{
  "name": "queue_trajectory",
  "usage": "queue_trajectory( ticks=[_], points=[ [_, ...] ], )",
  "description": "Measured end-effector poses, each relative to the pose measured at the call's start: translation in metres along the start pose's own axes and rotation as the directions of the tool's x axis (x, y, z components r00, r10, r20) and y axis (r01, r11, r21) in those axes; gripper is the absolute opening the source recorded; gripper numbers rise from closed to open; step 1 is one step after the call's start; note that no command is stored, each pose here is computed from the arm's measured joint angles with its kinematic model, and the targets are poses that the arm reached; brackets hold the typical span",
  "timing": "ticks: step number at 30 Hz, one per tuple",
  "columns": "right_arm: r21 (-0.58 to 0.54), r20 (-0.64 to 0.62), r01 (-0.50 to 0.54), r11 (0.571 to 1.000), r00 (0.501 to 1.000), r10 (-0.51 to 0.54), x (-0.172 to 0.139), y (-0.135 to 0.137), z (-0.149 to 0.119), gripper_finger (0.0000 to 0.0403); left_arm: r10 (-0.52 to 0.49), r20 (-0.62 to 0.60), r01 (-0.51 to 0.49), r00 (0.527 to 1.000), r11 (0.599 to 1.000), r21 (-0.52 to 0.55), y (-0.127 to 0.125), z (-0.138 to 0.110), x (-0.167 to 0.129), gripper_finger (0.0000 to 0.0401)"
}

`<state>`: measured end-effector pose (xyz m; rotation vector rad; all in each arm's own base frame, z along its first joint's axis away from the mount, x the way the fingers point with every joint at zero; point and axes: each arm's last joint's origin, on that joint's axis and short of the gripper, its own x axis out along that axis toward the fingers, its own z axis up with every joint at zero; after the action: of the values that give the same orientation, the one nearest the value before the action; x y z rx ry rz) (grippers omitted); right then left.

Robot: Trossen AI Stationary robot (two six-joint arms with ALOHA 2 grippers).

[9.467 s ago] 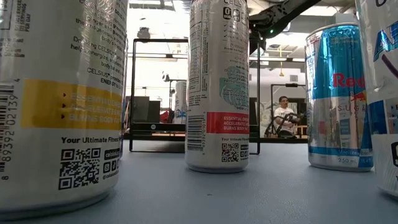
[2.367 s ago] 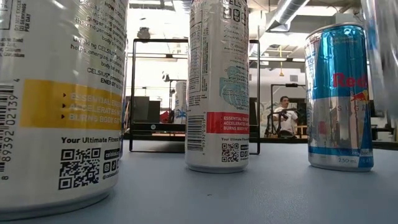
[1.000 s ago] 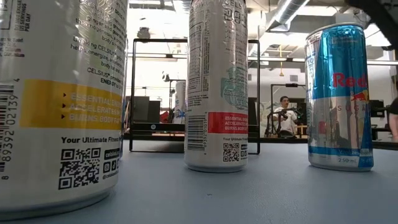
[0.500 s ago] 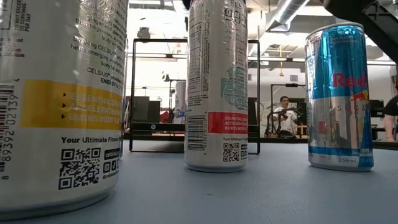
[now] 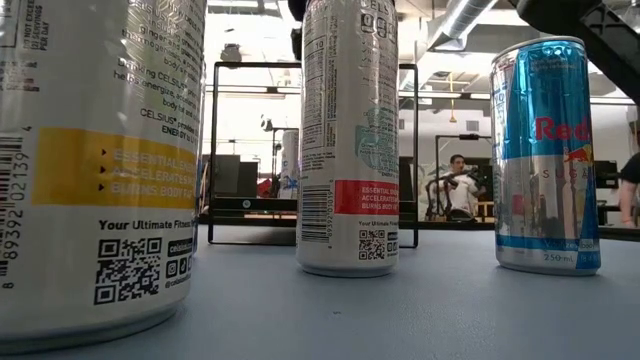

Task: Place canned beverage on shelf
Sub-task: Put the white and blue soda can on the shelf

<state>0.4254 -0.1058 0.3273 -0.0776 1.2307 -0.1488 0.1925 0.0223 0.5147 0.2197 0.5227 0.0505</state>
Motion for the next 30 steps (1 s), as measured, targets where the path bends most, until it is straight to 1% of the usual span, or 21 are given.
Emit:
queue_trajectory(
  ticks=[3, 6, 9, 11, 14, 16, 20, 23, 27, 30],
  points=[
    [-0.035, 0.026, -0.001, 0.999, 1.0, 0.002, -0.01, 0.001, 0.0, 0.0303, 0.024, 0.028, -0.024, 0.999, 1.0, -0.018, 0.005, 0.002, 0.001, 0.0213],
    [-0.061, 0.055, -0.005, 0.998, 0.998, 0.008, -0.023, -0.001, -0.003, 0.0318, 0.048, 0.036, -0.046, 0.998, 0.998, -0.043, 0.009, 0.004, 0.004, 0.0235],
    [-0.074, 0.071, 0.007, 0.997, 0.997, -0.002, -0.041, -0.006, -0.01, 0.0326, 0.071, 0.007, -0.07, 0.997, 0.996, -0.059, 0.014, 0.003, 0.015, 0.0259],
    [-0.071, 0.109, 0.03, 0.997, 0.994, -0.022, -0.06, -0.008, -0.015, 0.0328, 0.087, -0.024, -0.088, 0.996, 0.994, -0.067, 0.02, 0.003, 0.026, 0.027],
    [-0.05, 0.194, 0.069, 0.996, 0.979, -0.058, -0.105, -0.014, -0.032, 0.0328, 0.089, -0.078, -0.093, 0.993, 0.994, -0.051, 0.027, 0.003, 0.055, 0.0278],
    [-0.017, 0.261, 0.092, 0.996, 0.962, -0.085, -0.138, -0.017, -0.047, 0.0328, 0.074, -0.124, -0.08, 0.989, 0.996, -0.036, 0.032, 0.0, 0.079, 0.0279],
    [0.044, 0.36, 0.113, 0.993, 0.925, -0.121, -0.19, -0.015, -0.078, 0.0328, -0.001, -0.135, -0.001, 0.991, 1.0, -0.014, 0.041, -0.001, 0.126, 0.028],
    [0.08, 0.435, 0.122, 0.989, 0.889, -0.145, -0.223, -0.012, -0.101, 0.0328, -0.007, -0.149, 0.009, 0.989, 1.0, 0.011, 0.048, -0.005, 0.156, 0.028],
    [0.11, 0.506, 0.132, 0.985, 0.846, -0.17, -0.255, -0.007, -0.127, 0.0328, -0.022, -0.197, 0.029, 0.98, 0.999, 0.033, 0.055, -0.015, 0.186, 0.028],
    [0.128, 0.53, 0.135, 0.983, 0.828, -0.183, -0.267, -0.005, -0.138, 0.0328, -0.078, -0.216, 0.082, 0.973, 0.997, 0.013, 0.058, -0.022, 0.204, 0.028]
  ],
)
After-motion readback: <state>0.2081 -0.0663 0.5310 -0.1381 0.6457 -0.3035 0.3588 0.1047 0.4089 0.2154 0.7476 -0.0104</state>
